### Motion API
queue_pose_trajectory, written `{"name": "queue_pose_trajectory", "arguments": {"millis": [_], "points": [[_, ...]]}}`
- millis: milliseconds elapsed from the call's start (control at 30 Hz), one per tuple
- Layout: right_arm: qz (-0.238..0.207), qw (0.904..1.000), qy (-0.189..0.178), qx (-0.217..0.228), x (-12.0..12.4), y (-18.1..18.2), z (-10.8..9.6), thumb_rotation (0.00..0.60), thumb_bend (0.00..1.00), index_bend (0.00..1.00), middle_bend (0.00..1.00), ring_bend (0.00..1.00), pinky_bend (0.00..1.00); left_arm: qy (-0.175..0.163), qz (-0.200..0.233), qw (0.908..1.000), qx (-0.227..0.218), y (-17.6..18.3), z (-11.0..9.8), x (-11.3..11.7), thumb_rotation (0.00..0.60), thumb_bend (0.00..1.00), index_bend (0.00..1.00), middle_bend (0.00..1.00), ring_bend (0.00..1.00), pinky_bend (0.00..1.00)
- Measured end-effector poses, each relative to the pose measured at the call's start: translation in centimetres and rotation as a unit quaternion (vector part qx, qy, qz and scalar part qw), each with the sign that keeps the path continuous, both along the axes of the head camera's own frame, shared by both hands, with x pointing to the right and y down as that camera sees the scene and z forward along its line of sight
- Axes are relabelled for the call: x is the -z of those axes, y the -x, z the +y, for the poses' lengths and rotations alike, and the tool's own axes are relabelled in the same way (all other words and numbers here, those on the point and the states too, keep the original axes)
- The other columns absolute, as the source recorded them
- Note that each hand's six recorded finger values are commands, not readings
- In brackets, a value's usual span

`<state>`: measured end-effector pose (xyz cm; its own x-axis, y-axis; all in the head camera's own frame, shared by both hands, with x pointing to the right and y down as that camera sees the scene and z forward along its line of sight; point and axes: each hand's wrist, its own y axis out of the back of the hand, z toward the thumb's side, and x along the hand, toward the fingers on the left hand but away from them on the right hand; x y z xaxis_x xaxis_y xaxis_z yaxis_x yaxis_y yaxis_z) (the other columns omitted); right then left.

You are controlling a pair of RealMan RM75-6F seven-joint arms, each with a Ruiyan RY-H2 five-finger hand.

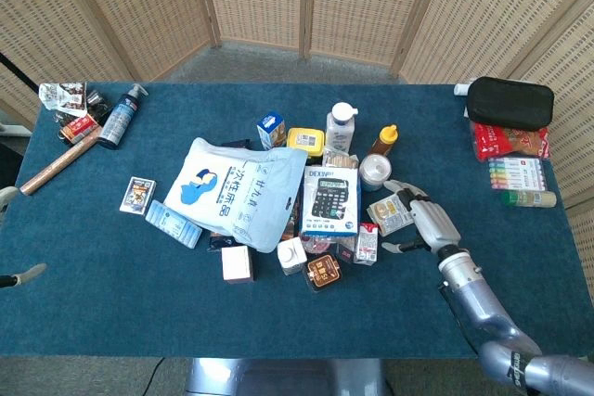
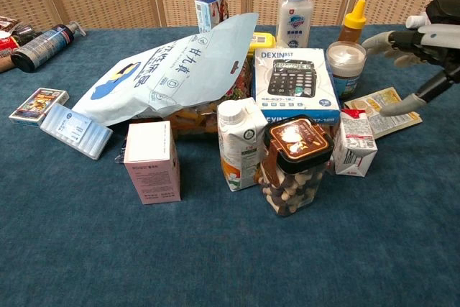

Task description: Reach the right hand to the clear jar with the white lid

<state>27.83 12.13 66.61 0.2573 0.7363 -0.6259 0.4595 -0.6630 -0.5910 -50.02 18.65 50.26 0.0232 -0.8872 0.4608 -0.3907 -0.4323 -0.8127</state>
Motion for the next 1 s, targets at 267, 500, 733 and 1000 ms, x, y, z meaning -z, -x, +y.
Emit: {"name": "queue_pose_trajectory", "arguments": {"millis": [267, 500, 733, 1000], "points": [[-0.034, 0.9985, 0.011, -0.042, -1.4, 2.8, -2.9, 0.6, 0.0, 0.0, 0.0, 0.0, 0.0, 0.004, -0.002, 1.0, 0.002, 0.1, -0.1, -0.3, 0.6, 0.0, 0.0, 0.0, 0.0, 0.0], [-0.036, 0.9985, 0.009, -0.04, -1.7, 5.0, -3.7, 0.6, 0.0, 0.0, 0.0, 0.0, 0.0, 0.005, 0.001, 1.0, 0.002, 0.1, 0.0, -0.2, 0.6, 0.0, 0.0, 0.0, 0.0, 0.0], [-0.013, 0.9988, 0.006, -0.046, -2.5, 4.9, -4.7, 0.6, 0.0, 0.0, 0.0, 0.0, 0.0, 0.006, 0.006, 1.0, 0.0, 0.2, 0.1, -0.1, 0.6, 0.0, 0.0, 0.0, 0.0, 0.0], [0.001, 0.9982, 0.008, -0.06, -2.6, 2.8, -4.4, 0.6, 0.0, 0.0, 0.0, 0.0, 0.0, 0.01, 0.005, 0.9999, 0.002, 0.4, -0.1, -0.4, 0.6, 0.0, 0.0, 0.0, 0.0, 0.0]]}}
